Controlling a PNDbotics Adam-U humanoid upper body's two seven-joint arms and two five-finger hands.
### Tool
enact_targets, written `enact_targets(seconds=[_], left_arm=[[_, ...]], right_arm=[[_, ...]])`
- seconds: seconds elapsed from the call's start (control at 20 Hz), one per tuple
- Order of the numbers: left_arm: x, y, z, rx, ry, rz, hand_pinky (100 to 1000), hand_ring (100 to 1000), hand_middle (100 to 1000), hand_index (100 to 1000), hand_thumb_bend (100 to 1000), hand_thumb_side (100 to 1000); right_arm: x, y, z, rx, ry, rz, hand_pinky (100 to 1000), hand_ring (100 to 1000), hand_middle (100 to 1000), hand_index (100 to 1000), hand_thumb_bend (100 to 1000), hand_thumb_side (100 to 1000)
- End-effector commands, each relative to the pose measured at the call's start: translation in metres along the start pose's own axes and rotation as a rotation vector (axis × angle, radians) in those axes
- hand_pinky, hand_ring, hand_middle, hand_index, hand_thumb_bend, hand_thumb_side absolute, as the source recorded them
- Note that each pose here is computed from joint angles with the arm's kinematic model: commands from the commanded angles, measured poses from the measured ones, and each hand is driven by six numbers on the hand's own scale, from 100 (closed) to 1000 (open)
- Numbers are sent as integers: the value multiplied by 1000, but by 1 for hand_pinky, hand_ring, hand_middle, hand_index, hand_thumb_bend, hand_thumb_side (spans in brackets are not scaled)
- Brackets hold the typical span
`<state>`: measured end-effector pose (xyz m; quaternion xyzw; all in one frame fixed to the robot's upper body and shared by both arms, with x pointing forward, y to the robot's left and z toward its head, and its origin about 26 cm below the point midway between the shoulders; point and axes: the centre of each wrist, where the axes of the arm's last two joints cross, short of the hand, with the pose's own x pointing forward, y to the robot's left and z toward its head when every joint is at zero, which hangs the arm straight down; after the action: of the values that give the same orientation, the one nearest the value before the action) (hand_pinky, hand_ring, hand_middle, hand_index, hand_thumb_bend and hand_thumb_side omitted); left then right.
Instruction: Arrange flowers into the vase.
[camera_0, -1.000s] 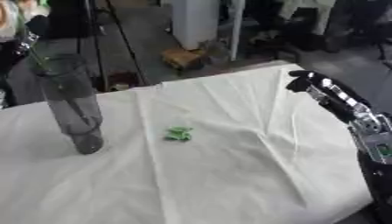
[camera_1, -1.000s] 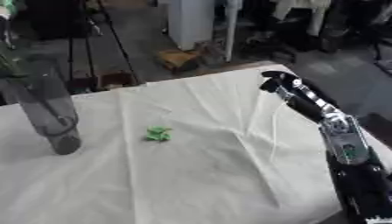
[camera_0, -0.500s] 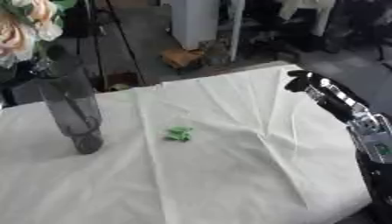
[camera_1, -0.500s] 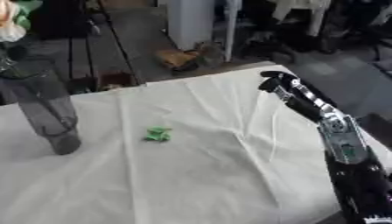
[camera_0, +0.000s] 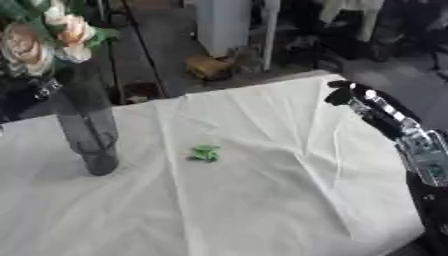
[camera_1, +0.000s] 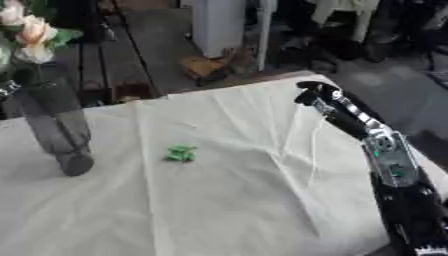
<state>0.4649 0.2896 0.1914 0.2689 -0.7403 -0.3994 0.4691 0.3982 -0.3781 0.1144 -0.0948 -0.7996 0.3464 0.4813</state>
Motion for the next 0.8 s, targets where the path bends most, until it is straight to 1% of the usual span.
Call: enact_targets(seconds=[0.05,0.1,0.15,0.2,0.25,0.55,0.8], left_arm=[[1,23,3,57,4,-78,833,860,807,790,863,935],[3,25,5,80,4,-87,832,859,805,789,863,932],[4,26,6,100,5,-90,832,858,802,785,838,948],[4,26,8,122,8,-84,831,858,801,783,864,921],[4,26,10,140,12,-74,831,857,800,783,862,921],[4,29,24,214,28,8,830,855,793,770,843,918],[8,38,39,296,-7,93,826,855,791,762,844,903]], right_arm=[[5,-14,-1,-18,-15,24,827,786,669,908,100,844],[5,-14,-1,-18,-14,24,827,786,669,908,100,844],[5,-14,0,-19,-13,24,827,786,669,908,100,840],[5,-14,0,-19,-13,24,827,786,669,908,100,844],[5,-14,0,-19,-13,24,827,786,669,908,100,844],[4,-14,1,-23,-6,23,826,786,668,907,100,844],[3,-13,1,-24,-5,22,826,786,667,907,100,844]])
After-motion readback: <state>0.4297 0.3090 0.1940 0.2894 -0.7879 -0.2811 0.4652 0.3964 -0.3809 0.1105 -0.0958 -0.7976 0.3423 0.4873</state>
